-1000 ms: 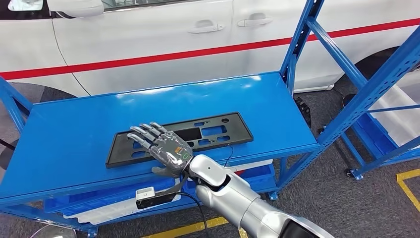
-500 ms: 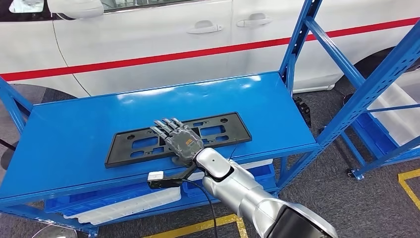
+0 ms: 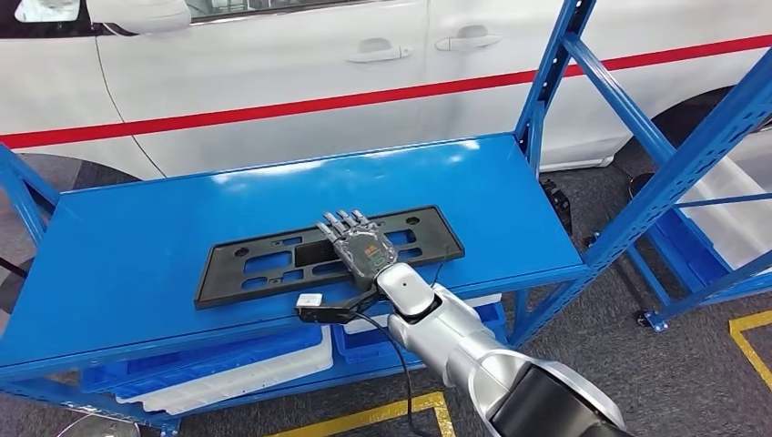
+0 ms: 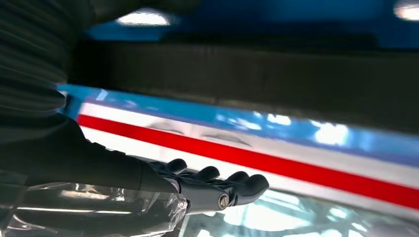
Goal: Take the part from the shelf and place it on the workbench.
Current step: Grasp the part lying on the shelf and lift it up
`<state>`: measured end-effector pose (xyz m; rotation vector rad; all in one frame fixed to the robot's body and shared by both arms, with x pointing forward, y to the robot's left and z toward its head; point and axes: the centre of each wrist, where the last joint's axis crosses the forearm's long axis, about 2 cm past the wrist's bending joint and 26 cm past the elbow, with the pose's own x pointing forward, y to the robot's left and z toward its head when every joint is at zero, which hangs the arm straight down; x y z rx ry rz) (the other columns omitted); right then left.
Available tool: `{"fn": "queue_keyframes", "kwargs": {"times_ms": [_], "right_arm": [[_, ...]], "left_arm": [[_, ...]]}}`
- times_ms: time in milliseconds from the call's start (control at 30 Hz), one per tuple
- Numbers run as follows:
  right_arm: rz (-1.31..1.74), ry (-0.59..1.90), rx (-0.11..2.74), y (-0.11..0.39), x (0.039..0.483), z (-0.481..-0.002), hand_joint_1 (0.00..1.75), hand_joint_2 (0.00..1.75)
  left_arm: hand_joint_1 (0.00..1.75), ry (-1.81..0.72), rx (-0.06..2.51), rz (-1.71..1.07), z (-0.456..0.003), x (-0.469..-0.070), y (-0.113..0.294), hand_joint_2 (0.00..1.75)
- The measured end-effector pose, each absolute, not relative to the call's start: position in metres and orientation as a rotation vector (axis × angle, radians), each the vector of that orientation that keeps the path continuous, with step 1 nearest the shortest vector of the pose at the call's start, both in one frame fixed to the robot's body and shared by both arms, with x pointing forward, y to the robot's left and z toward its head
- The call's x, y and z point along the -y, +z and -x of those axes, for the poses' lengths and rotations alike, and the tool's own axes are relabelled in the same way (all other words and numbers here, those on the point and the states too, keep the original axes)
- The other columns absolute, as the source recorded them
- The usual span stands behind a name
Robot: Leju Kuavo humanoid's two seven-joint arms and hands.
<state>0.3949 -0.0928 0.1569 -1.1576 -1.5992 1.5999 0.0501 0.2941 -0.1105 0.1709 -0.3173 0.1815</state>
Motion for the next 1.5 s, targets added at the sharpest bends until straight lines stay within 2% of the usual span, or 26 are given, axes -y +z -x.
{"fn": "queue_keyframes", "kwargs": {"times_ms": [167,400,1500], "right_arm": [[1.259,1.569,1.398,0.15,0.127,-0.409,1.75,1.75],[1.295,1.525,1.358,0.151,0.155,-0.419,1.75,1.75],[1.302,1.446,1.47,0.158,0.166,-0.426,1.72,1.75]], "left_arm": [[0.0,0.182,0.319,-0.17,-0.049,-0.294,-0.111,0.0],[0.0,0.175,0.357,-0.163,-0.05,-0.293,-0.111,0.0],[0.0,0.183,0.52,-0.193,-0.052,-0.297,-0.11,0.0]]}}
